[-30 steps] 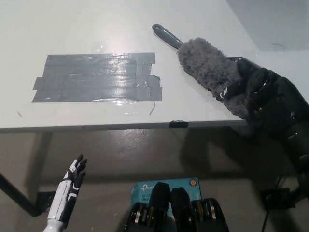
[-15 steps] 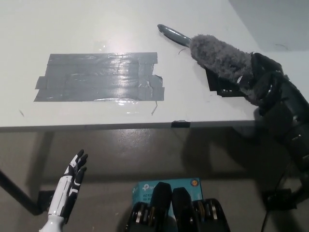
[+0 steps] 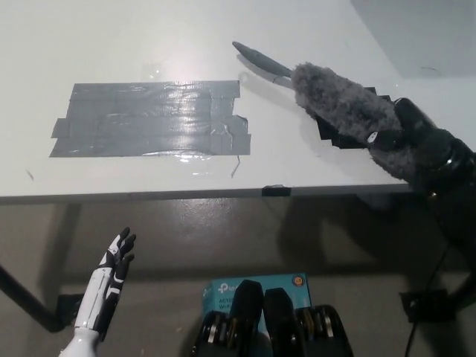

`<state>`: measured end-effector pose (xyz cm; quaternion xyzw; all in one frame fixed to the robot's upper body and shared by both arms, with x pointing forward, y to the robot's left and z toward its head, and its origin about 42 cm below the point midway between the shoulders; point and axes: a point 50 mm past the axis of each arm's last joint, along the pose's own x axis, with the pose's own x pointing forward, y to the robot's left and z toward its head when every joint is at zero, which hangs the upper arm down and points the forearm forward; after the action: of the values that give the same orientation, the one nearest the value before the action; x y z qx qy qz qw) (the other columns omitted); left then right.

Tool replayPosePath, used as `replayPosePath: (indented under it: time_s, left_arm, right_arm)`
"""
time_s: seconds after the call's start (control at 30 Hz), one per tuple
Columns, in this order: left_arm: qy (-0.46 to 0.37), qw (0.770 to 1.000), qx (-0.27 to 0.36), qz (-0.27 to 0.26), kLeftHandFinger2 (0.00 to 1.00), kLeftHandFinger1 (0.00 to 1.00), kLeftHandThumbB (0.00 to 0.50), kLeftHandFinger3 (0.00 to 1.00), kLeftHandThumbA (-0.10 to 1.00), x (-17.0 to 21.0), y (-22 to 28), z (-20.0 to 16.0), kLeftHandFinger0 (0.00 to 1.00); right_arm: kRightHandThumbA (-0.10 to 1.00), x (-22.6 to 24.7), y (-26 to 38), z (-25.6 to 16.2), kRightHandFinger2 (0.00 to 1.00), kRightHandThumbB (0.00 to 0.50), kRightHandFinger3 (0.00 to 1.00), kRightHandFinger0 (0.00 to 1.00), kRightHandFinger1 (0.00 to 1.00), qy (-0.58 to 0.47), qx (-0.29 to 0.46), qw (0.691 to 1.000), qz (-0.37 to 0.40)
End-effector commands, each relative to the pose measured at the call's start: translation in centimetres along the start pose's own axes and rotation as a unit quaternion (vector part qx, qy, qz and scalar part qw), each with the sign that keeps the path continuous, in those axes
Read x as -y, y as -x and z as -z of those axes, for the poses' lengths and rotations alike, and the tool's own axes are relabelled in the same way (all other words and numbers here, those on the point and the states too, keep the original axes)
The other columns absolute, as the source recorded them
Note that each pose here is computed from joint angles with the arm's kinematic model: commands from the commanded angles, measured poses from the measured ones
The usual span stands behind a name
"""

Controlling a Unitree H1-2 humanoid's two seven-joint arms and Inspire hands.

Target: A grey duster is kept infront of the robot in the middle of the table and the robot extends its right arm to grab the duster, picks it up and hands it to a person

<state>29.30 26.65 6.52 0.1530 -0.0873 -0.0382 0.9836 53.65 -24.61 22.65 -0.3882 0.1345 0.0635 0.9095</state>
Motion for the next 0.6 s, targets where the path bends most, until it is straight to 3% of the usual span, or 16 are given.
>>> replayPosePath:
  time_s: [0.0,0.03,0.07,0.1,0.13,0.27,0.33,0.47,0.57]
  left_arm:
    - [-0.002,1.0,0.027,0.002,1.0,1.0,0.316,1.0,0.99,-0.7,-0.7,-0.9,0.98]
    - [-0.003,1.0,0.027,0.002,1.0,1.0,0.315,1.0,0.99,-0.7,-0.6,-0.8,0.98]
    - [-0.005,1.0,0.026,0.003,1.0,1.0,0.316,1.0,1.0,-0.7,-0.6,-0.8,0.97]
    - [-0.006,1.0,0.025,0.003,1.0,1.0,0.316,1.0,1.0,-0.7,-0.6,-0.8,0.97]
    - [-0.007,1.0,0.024,0.004,1.0,1.0,0.318,1.0,1.0,-0.7,-0.7,-0.9,0.97]
    - [-0.009,1.0,0.022,0.001,1.0,1.0,0.319,1.0,1.0,-0.7,-0.7,-0.9,0.97]
    - [-0.007,1.0,0.021,0.0,1.0,1.0,0.32,1.0,1.0,-0.7,-0.7,-0.9,0.96]
    - [-0.006,1.0,0.023,0.001,1.0,1.0,0.315,1.0,1.0,-0.7,-0.8,-0.9,0.97]
    - [-0.005,1.0,0.023,0.0,1.0,1.0,0.313,1.0,1.0,-0.7,-0.9,-1.0,0.97]
  right_arm:
    - [-0.1,1.1,1.7,-0.9,0.58,0.21,0.88,0.0,0.26,-0.098,0.052,0.989,-0.1]
    - [-0.1,1.2,2.1,-0.8,0.61,0.205,0.91,0.0,0.28,-0.132,0.067,0.982,-0.117]
    - [-0.1,1.1,2.5,-0.8,0.79,0.212,1.0,0.0,0.42,-0.195,0.074,0.967,-0.147]
    - [-0.1,1.0,2.7,-0.7,0.87,0.209,1.0,0.01,0.47,-0.223,0.078,0.958,-0.16]
    - [-0.1,0.2,3.2,-0.5,0.91,0.193,1.0,0.0,0.48,-0.303,0.108,0.923,-0.21]
    - [-0.1,-1.6,5.3,-1.0,0.84,0.199,1.0,0.0,0.34,-0.408,0.182,0.856,-0.259]
    - [-0.1,-2.7,6.7,-1.4,0.9,0.152,1.0,0.0,0.36,-0.461,0.21,0.814,-0.283]
    - [-0.1,-4.3,9.0,-1.9,0.86,0.19,1.0,0.0,0.38,-0.507,0.224,0.775,-0.303]
    - [-0.1,-5.5,11.2,-2.1,0.86,0.173,1.0,0.0,0.39,-0.531,0.233,0.749,-0.321]
